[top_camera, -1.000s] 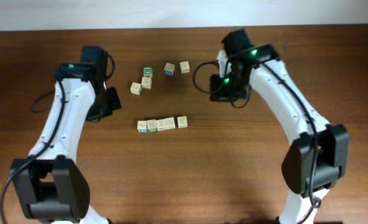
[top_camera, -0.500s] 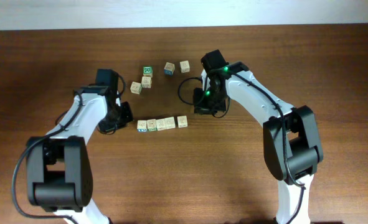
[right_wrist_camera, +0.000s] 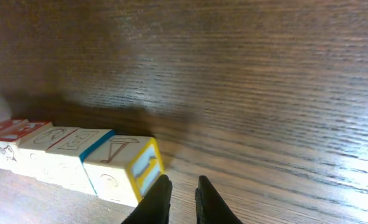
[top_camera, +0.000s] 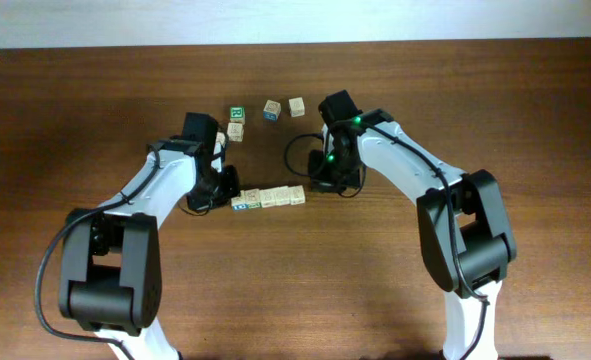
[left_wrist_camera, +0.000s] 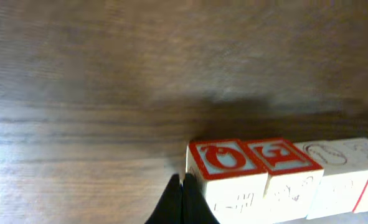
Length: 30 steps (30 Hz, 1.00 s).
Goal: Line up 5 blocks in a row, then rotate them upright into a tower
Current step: 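Lower both grippers to the row ends and squeeze the blocks together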
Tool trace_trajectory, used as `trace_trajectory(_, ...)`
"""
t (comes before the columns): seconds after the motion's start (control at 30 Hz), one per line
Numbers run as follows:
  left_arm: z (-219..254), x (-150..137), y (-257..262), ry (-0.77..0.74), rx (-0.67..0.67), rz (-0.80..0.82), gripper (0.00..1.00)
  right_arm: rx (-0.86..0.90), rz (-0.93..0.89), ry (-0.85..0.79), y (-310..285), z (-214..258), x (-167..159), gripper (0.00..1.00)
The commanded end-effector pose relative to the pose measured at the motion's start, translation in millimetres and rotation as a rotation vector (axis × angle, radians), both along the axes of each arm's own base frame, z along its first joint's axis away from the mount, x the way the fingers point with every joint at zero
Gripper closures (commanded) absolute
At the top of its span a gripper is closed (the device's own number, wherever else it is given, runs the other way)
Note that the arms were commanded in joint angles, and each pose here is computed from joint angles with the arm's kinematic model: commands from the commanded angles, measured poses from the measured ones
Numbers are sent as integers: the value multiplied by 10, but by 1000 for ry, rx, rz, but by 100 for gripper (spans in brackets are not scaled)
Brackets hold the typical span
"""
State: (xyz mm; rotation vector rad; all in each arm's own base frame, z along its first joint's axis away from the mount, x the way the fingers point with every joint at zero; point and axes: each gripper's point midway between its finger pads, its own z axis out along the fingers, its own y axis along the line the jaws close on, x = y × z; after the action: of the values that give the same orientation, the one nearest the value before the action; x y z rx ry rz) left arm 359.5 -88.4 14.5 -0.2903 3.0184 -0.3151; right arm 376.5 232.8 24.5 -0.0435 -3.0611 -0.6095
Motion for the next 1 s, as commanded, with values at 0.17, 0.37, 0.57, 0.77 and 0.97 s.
trace_trajectory(0.17,-20,96,-284,-71,-24,-107,100,-7,2,22,150,-47,-113,84)
trace_trajectory(0.37,-39,33,-234,-52,5,-141,99,-29,-36,12,69,-58,-41,79)
trace_trajectory(0.57,-54,-25,-176,-30,37,-158,71,-14,-55,23,-6,-14,1,75)
trace_trajectory(0.77,39,100,-167,-67,53,-162,48,-29,-39,-23,-2,148,125,74)
trace_trajectory(0.97,41,111,-128,-69,77,-158,40,-89,-45,-3,-113,96,65,69)
